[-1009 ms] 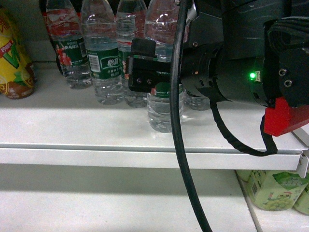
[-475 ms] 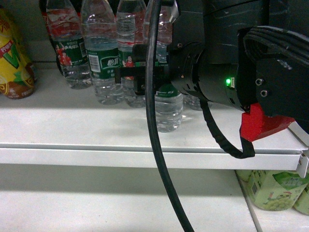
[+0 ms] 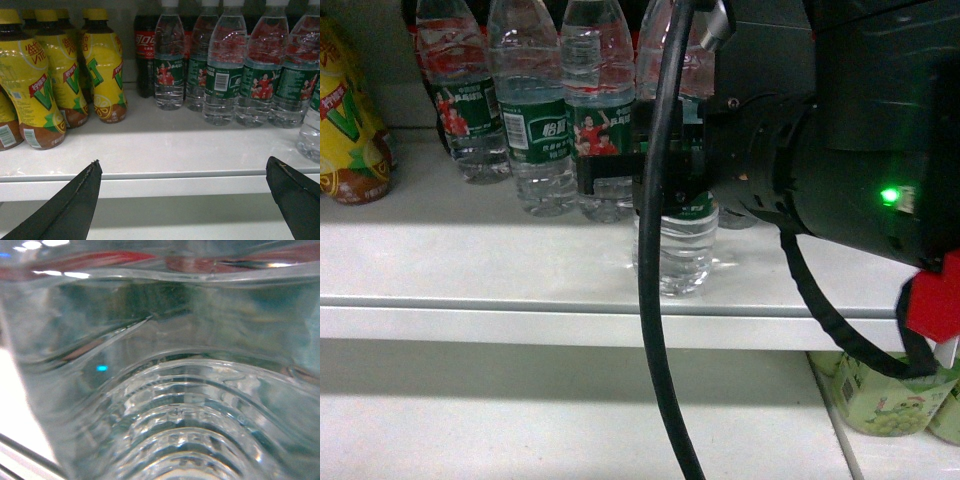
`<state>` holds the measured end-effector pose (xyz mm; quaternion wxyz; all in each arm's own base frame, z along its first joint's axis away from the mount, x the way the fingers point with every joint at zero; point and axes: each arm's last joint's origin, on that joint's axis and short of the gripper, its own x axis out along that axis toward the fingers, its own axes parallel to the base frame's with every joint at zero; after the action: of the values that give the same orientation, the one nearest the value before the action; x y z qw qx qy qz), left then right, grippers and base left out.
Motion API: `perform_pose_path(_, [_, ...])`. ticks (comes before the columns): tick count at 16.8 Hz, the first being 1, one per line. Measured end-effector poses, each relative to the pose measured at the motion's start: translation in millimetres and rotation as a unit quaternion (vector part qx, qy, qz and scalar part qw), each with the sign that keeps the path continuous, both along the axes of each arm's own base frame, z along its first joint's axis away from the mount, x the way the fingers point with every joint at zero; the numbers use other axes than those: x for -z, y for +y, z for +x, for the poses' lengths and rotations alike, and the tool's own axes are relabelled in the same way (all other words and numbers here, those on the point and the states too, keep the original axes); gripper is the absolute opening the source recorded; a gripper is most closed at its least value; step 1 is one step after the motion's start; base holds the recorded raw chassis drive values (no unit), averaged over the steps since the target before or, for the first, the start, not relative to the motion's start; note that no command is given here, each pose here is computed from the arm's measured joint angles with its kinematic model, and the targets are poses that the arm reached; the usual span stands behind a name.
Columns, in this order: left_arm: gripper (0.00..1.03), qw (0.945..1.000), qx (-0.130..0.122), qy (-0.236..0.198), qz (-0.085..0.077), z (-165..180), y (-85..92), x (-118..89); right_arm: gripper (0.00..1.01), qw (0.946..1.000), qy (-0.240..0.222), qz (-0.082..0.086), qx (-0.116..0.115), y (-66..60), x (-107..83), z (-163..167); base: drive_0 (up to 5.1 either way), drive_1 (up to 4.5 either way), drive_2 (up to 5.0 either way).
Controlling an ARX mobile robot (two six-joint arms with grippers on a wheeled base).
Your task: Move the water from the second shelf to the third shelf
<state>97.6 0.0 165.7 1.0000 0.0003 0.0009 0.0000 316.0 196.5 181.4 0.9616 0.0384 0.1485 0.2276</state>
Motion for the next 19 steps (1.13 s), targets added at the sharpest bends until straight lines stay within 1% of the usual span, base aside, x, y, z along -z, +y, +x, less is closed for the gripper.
perform_pose_path(2, [0.98, 1.0, 0.0, 0.0, 0.0, 0.0, 0.0, 0.0, 0.42, 0.9999, 0.007, 0.003, -0.006, -13.1, -1.2, -11.0, 0.0, 0.0, 0.0])
perform_pose_path(4, [0.98, 1.0, 0.0, 0.0, 0.0, 0.0, 0.0, 0.0, 0.42, 0.9999, 0.013, 0.006, -0.007, -30.5, -2.3, -21.4, 0.0, 0.0, 0.0])
perform_pose_path(6, [0.98, 1.0, 0.0, 0.0, 0.0, 0.0, 0.0, 0.0, 0.42, 0.9997, 0.016, 0.005, 0.016, -56.0, -2.1, -32.4, 0.0, 0.0, 0.0])
perform_pose_path(8, [0.98, 1.0, 0.0, 0.0, 0.0, 0.0, 0.0, 0.0, 0.42, 0.9994, 0.014, 0.002, 0.033, -79.0, -1.2, -41.8, 0.0, 0.0, 0.0])
perform_pose_path(10, [0.98, 1.0, 0.0, 0.0, 0.0, 0.0, 0.0, 0.0, 0.42, 0.999, 0.006, -0.002, 0.045, -97.7, -2.2, -52.2, 0.0, 0.0, 0.0])
perform_pose_path(13, [0.98, 1.0, 0.0, 0.0, 0.0, 0.0, 0.0, 0.0, 0.41, 0.9981, -0.024, -0.004, 0.056, -122.6, -11.3, -68.3, 0.0, 0.0, 0.0])
perform_pose_path(14, [0.98, 1.0, 0.0, 0.0, 0.0, 0.0, 0.0, 0.0, 0.41, 0.9973, -0.034, -0.002, 0.065, -129.9, -14.3, -73.0, 0.0, 0.0, 0.0])
perform_pose_path(16, [0.98, 1.0, 0.0, 0.0, 0.0, 0.0, 0.0, 0.0, 0.41, 0.9942, -0.05, 0.002, 0.095, -149.3, -16.7, -86.6, 0.0, 0.0, 0.0])
perform_pose_path(17, [0.98, 1.0, 0.0, 0.0, 0.0, 0.0, 0.0, 0.0, 0.41, 0.9928, -0.051, 0.002, 0.108, -157.8, -16.7, -92.3, 0.0, 0.0, 0.0])
perform_pose_path(19, [0.98, 1.0, 0.0, 0.0, 0.0, 0.0, 0.0, 0.0, 0.41, 0.9884, -0.055, 0.007, 0.141, -178.8, -16.2, -106.6, 0.0, 0.0, 0.0])
